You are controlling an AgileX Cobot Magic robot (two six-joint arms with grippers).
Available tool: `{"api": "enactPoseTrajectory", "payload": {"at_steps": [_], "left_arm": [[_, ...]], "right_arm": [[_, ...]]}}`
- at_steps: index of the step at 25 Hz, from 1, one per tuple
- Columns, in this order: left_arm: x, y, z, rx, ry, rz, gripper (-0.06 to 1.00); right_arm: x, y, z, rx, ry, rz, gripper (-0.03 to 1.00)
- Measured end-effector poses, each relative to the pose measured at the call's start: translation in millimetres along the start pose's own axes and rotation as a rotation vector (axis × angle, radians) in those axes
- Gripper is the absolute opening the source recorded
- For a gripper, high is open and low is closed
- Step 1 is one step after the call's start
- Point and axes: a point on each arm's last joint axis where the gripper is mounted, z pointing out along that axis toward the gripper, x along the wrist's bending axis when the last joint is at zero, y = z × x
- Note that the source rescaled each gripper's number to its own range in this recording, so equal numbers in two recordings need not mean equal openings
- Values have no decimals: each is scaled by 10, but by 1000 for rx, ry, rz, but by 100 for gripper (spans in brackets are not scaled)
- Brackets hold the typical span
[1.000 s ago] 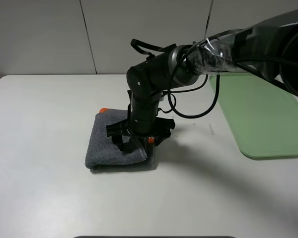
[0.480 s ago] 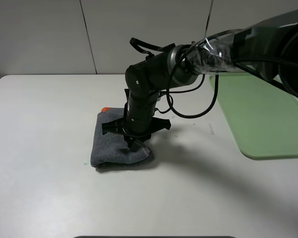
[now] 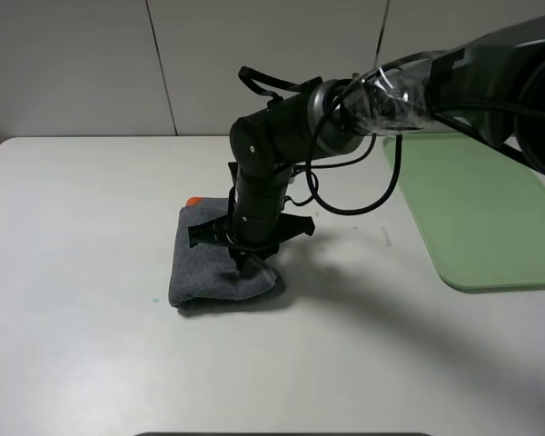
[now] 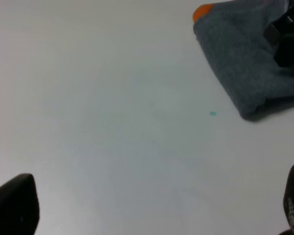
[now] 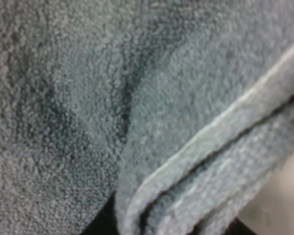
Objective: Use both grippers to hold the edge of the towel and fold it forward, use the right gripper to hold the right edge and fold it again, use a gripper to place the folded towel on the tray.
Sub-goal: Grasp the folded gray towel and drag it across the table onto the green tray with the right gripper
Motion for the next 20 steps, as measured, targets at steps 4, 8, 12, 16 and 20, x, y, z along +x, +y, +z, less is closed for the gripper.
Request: {"api": "enactPoseTrajectory", "payload": {"at_steps": [4,8,12,16,20], "left_arm": [[0,0,0,0,0,0,100],[0,0,0,0,0,0,100],[0,0,0,0,0,0,100],[0,0,0,0,0,0,100],[0,0,0,0,0,0,100]], "right_arm": [[-13,-7,-102,0,-14,-17,18],[-9,7,-264,-27,-12,-32,18],[-19,14,-367,-41,-24,-49,18],[-49,12,-455,-45,-57,-76,18],[-85,16,-590,-61,-96,-113,18]]}}
